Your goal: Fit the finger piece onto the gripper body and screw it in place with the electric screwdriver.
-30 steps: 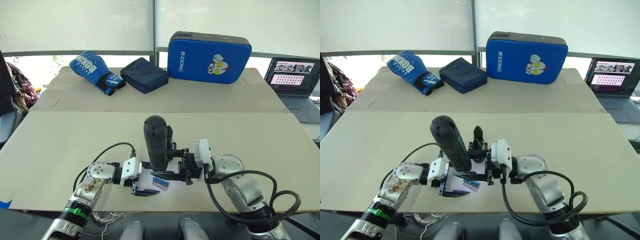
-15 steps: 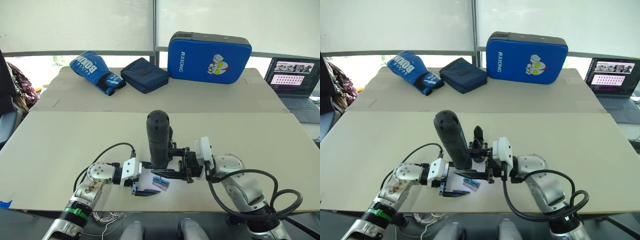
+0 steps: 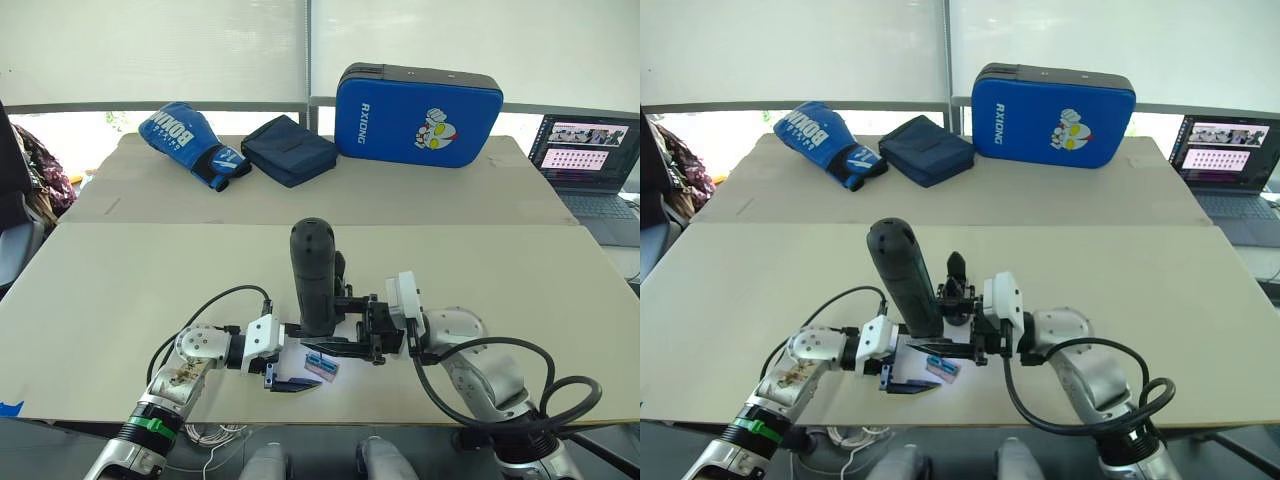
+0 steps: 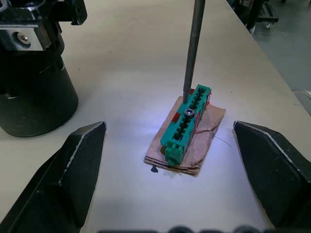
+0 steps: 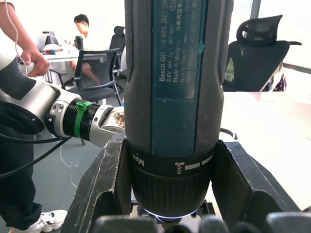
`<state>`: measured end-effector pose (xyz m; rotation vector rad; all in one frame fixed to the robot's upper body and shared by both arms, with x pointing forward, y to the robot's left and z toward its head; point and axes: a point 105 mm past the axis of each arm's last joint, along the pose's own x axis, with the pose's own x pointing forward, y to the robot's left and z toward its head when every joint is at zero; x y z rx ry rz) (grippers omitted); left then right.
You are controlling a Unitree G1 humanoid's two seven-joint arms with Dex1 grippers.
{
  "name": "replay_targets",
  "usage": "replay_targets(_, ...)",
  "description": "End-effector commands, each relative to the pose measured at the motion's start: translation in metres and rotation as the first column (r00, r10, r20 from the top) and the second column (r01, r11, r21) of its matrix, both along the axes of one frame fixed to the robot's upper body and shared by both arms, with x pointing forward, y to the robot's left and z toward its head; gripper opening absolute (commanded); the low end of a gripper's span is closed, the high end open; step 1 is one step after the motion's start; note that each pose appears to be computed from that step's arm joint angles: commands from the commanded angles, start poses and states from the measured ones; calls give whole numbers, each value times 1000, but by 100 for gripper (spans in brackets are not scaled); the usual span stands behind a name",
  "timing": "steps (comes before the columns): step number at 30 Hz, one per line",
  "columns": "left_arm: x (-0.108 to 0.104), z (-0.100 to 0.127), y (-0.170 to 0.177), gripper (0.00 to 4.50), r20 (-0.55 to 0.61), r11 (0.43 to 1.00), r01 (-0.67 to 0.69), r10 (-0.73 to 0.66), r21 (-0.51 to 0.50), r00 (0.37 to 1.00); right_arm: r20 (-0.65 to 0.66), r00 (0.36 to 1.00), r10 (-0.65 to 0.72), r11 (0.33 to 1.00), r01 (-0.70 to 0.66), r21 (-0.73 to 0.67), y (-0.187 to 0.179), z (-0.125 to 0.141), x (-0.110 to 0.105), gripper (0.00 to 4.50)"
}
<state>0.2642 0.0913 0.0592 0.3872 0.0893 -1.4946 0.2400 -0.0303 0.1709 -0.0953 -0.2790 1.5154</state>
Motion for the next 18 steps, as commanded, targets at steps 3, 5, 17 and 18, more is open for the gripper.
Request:
replay_targets(3,-8,-10,-6,443,-42,1000,20,-19,24,999,73,997,28,997,-33,63,2,26,-7,189)
replay_targets(5,-8,-10,-6,443,-43,1000,19,-18,24,999,71,997,28,997,-32,63,3,25,-8,189)
replay_targets(17,-8,-13,-5,443,-42,1000,15,-14,24,999,59,998,29,998,-32,54,3,22,-8,189)
replay_targets(18,-8,-14,-5,443,-41,1000,14,-13,24,999,58,998,29,998,-32,53,3,21,-8,189)
